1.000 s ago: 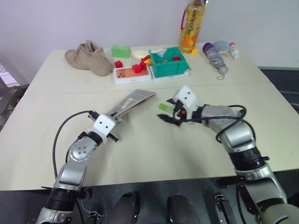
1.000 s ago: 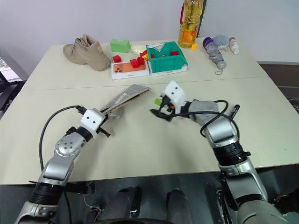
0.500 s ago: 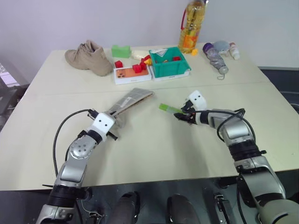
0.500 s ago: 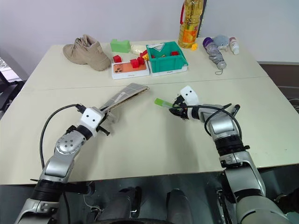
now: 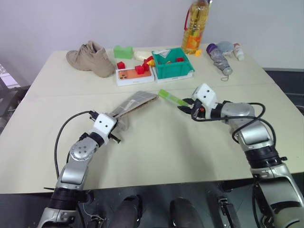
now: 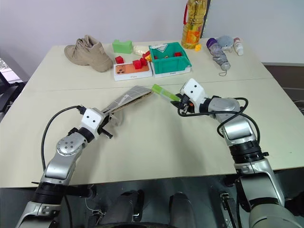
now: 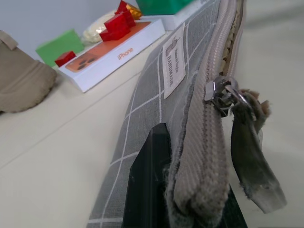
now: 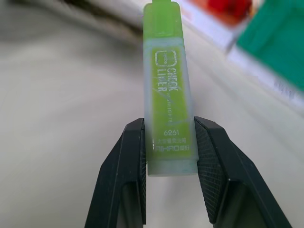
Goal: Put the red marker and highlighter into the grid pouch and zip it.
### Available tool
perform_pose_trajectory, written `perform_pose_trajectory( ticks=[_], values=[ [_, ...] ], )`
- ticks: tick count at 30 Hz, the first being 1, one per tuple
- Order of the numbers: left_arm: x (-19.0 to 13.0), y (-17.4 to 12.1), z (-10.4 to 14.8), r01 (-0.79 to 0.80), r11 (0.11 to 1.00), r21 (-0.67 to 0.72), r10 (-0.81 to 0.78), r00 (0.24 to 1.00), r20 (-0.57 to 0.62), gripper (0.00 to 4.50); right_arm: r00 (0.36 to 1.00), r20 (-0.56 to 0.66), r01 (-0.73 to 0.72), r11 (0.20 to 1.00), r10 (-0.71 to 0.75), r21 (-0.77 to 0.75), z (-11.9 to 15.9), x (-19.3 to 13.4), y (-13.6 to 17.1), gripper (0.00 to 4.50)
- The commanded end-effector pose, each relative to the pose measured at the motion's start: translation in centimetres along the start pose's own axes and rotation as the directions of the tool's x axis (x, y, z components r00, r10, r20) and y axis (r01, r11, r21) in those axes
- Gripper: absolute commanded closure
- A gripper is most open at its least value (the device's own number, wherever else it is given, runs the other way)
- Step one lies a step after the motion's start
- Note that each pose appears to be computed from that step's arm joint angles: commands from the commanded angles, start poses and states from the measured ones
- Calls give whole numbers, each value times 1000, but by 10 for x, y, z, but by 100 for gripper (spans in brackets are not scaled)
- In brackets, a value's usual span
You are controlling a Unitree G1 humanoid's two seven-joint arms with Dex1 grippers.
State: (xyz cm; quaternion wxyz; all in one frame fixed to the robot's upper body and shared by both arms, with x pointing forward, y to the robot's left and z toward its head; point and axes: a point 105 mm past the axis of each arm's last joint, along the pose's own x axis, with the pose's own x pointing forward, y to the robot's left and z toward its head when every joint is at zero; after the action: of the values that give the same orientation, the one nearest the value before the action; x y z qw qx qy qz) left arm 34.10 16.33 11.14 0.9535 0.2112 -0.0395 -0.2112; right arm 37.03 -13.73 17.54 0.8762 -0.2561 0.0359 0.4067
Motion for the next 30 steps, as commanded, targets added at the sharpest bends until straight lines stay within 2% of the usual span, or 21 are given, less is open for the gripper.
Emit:
perform_pose_trajectory(
  ticks=[1, 9, 17, 30],
  values=[
    [0, 4, 13, -2, 1000, 5, 2, 999, 45, 450, 998, 51, -31, 999, 33, -42, 18, -6, 8, 363],
    [3, -3, 21, 20, 1000, -14, -19, 997, 76, 450, 1000, 6, -20, 1000, 19, 15, 3, 4, 12, 363],
    [0, -6, 23, 29, 999, -20, -27, 996, 81, 450, 1000, -6, -25, 1000, 25, 19, 0, 7, 12, 363],
    [0, -19, 31, 102, 994, 27, -105, 989, 109, 450, 998, -10, -65, 997, 65, -39, 8, 7, 20, 363]
  ],
)
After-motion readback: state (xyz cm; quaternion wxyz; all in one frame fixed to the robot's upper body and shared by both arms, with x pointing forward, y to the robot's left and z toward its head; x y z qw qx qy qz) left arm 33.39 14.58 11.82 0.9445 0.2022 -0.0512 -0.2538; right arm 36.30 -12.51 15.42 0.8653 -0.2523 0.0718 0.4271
